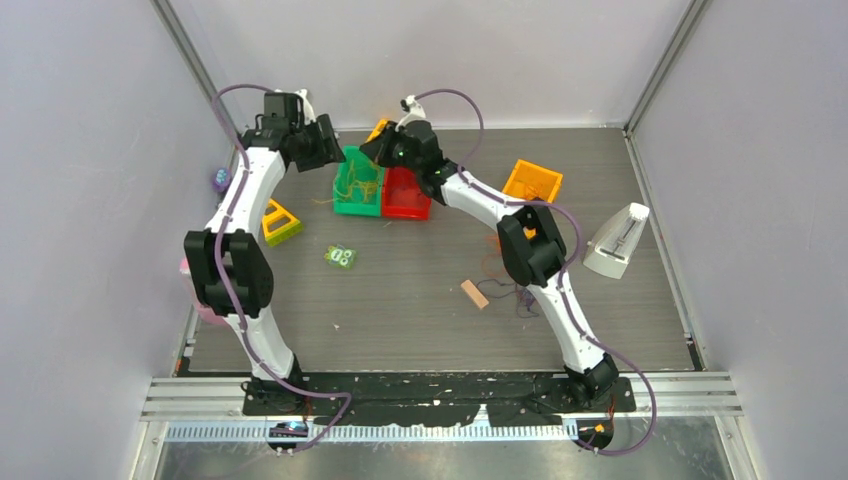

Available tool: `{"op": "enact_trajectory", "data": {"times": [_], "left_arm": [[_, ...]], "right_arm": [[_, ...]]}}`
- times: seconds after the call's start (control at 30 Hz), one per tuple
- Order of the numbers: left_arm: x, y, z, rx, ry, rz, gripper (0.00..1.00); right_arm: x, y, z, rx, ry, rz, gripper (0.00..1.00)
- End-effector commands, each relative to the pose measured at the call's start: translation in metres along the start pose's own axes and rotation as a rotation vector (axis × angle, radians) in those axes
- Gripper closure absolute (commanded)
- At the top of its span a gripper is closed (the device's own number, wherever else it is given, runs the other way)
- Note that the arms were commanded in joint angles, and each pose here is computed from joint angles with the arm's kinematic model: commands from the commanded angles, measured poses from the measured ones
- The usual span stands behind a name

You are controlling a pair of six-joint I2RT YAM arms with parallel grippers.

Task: Untangle the cables

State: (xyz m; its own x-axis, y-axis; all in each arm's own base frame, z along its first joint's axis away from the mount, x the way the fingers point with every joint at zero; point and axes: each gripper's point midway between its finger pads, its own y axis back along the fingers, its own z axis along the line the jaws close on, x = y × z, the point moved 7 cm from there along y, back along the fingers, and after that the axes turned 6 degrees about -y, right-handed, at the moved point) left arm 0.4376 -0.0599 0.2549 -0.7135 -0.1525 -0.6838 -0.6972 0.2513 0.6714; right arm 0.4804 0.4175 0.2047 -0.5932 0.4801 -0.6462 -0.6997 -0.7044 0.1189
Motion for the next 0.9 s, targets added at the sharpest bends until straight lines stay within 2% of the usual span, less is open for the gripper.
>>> {"op": "enact_trajectory", "data": {"times": [0.0,0.03,0.07,0.1,0.13,0.2,0.57,0.8,0.83,0.87], "left_arm": [[-0.001,-0.009,0.012,-0.029,0.019,-0.019,0.41],[0.002,-0.013,0.015,-0.031,0.024,-0.008,0.41],[0.004,-0.016,0.017,-0.032,0.028,0.002,0.41],[0.005,-0.018,0.019,-0.031,0.032,0.008,0.41],[0.006,-0.021,0.019,-0.029,0.035,0.015,0.41],[0.008,-0.025,0.020,-0.024,0.033,0.028,0.41],[0.032,-0.052,0.027,-0.012,0.049,0.126,0.43],[0.036,-0.075,0.035,-0.045,0.031,0.142,0.44],[0.037,-0.079,0.036,-0.049,0.030,0.152,0.45],[0.038,-0.082,0.035,-0.053,0.028,0.158,0.46]], "right_arm": [[0.010,-0.021,0.001,-0.006,0.010,0.012,0.91],[0.009,-0.027,0.005,-0.023,0.011,0.008,0.85],[0.013,-0.029,0.003,-0.010,0.007,0.025,0.61],[0.012,-0.032,0.005,-0.006,0.004,0.030,0.49],[0.012,-0.032,0.005,-0.003,0.004,0.029,0.33],[0.008,-0.026,0.008,0.009,0.008,0.021,0.22],[-0.027,0.022,0.023,0.048,0.091,-0.004,0.16],[-0.039,0.079,0.010,0.138,0.183,0.020,0.18],[-0.050,0.092,0.021,0.123,0.192,-0.005,0.18],[-0.044,0.102,0.005,0.152,0.195,0.009,0.18]]}}
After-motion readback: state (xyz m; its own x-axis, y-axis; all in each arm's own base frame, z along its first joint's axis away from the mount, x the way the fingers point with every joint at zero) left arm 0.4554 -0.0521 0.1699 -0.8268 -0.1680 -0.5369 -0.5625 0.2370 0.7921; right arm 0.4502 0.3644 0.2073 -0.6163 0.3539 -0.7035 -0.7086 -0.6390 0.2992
